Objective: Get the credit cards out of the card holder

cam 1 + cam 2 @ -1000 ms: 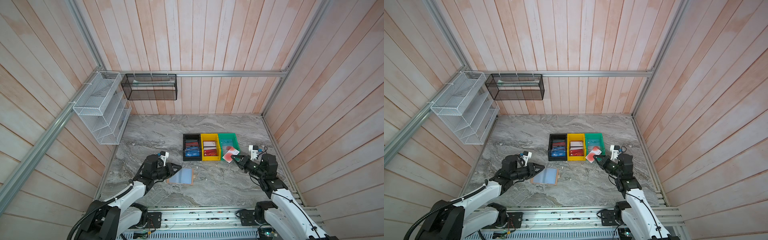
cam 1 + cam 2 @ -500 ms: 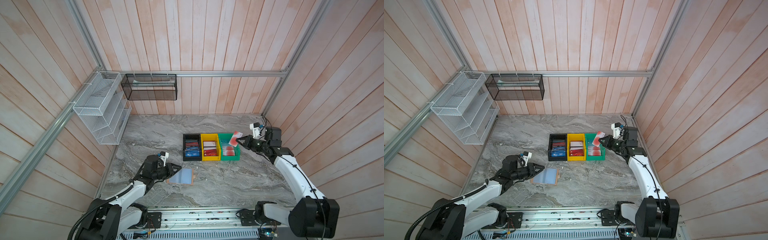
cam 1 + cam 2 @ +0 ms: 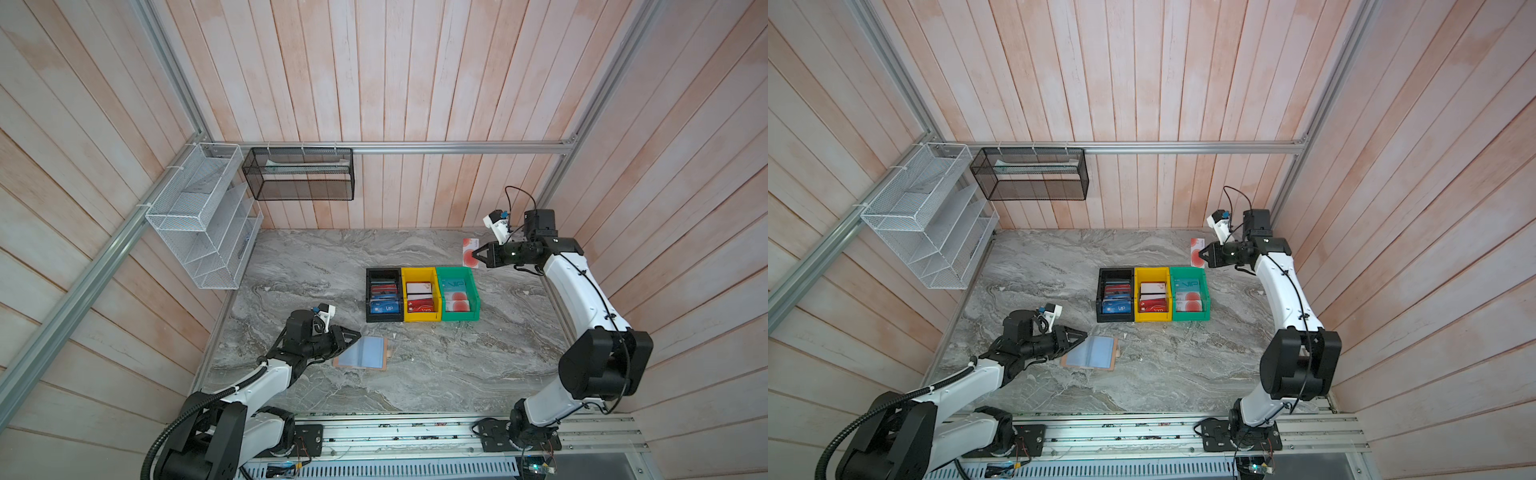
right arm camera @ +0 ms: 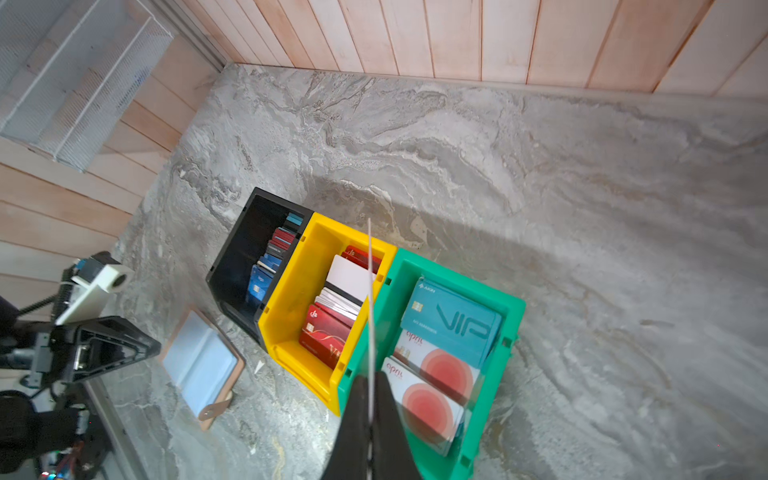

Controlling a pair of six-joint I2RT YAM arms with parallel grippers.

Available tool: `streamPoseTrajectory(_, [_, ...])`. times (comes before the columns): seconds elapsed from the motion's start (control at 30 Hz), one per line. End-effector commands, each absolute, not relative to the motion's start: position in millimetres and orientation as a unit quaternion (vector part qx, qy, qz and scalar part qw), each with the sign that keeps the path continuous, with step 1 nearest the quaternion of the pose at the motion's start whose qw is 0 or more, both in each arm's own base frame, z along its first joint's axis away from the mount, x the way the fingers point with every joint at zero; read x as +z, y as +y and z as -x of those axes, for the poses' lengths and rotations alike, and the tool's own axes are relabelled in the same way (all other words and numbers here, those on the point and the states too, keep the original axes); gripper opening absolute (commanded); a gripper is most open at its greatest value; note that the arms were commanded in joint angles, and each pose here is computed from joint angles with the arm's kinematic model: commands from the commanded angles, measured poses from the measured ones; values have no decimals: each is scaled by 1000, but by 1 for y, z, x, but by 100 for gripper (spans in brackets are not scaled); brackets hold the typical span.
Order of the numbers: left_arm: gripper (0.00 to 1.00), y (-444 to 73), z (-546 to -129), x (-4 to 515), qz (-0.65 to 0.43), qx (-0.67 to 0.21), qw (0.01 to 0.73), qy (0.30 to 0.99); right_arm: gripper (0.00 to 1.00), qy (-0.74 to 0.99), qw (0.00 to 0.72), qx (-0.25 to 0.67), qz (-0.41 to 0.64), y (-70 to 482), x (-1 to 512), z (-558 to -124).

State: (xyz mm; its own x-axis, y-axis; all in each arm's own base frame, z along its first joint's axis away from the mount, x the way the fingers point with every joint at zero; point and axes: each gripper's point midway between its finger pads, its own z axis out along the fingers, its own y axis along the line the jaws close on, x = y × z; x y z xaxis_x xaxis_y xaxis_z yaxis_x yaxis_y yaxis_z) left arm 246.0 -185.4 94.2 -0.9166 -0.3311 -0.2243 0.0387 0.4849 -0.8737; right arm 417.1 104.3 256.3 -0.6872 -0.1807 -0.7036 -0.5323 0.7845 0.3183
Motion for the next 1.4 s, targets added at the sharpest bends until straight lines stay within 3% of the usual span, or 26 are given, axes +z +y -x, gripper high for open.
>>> streamPoseTrajectory(0.0, [26,-188,-252,105,64,-511,201,833,0,885,302,188,299,105,245,-408])
streamPoseTrajectory(0.17, [26,-188,-252,103,65,-512,200,833,0,886,253,129,368,107,227,-407])
streamPoseTrajectory(0.43, [26,-184,-251,102,67,-512,204,832,0,900,117,1,419,92,145,-376])
streamPoseTrajectory(1.37, [26,-178,-248,93,81,-510,201,833,0,873,80,-54,479,106,87,-368])
